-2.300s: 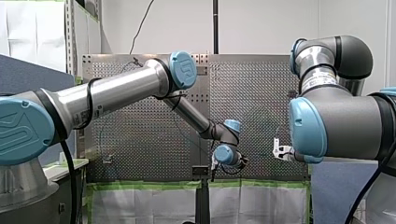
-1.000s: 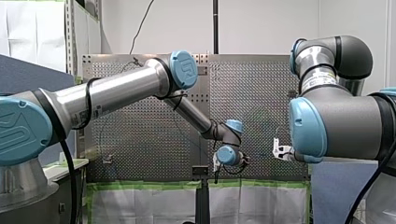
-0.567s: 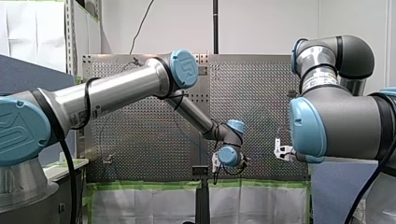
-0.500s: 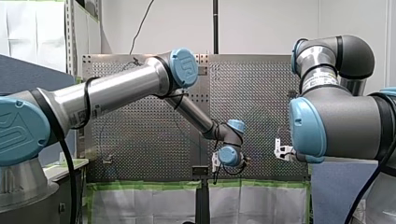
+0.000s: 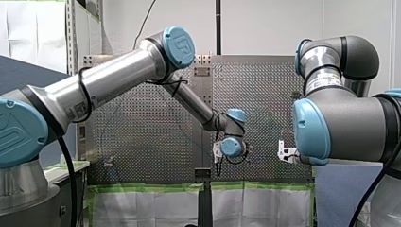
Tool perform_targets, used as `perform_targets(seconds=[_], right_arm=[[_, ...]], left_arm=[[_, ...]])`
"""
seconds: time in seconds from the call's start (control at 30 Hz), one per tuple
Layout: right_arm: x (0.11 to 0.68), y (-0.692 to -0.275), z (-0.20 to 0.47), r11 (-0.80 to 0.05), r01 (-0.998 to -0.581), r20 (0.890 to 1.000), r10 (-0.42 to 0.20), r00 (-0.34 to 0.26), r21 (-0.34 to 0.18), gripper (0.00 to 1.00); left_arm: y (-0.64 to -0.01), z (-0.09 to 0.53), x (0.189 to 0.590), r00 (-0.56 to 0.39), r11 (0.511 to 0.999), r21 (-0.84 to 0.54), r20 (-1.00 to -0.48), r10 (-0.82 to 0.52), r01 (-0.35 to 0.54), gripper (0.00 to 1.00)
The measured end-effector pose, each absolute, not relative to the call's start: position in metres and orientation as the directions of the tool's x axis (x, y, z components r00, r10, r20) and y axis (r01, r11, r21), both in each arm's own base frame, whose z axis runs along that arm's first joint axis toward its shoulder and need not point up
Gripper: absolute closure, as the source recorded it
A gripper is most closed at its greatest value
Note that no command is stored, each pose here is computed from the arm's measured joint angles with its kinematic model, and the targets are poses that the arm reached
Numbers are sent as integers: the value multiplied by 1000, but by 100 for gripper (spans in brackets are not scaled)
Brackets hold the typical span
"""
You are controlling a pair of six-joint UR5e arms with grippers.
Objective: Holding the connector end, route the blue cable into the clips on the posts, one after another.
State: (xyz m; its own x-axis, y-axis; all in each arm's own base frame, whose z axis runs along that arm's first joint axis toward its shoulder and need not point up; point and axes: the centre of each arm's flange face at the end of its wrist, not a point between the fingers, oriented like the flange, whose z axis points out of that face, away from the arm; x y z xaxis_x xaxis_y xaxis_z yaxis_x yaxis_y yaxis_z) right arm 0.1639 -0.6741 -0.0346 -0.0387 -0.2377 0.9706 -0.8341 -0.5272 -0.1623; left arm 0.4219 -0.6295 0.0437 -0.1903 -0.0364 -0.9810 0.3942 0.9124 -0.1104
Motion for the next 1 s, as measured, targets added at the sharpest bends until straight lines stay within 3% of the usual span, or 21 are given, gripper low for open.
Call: perform_targets(seconds=[0.37,0.6,0.83,1.0], right_arm=[[167,-673,-35,-531,-831,970,-241,-37,-164,100],[171,-671,-35,-537,-827,969,-247,-32,-164,100],[171,-671,-35,-538,-827,968,-248,-31,-164,100],[171,-671,-35,-538,-827,968,-248,-31,-164,100]], left_arm=[[-606,90,421,-160,909,-224,-971,-178,352,0],[-564,110,432,-199,933,-225,-965,-173,280,0],[-525,130,448,-235,923,-287,-945,-228,257,0],[-511,140,436,-282,916,-313,-929,-240,253,0]])
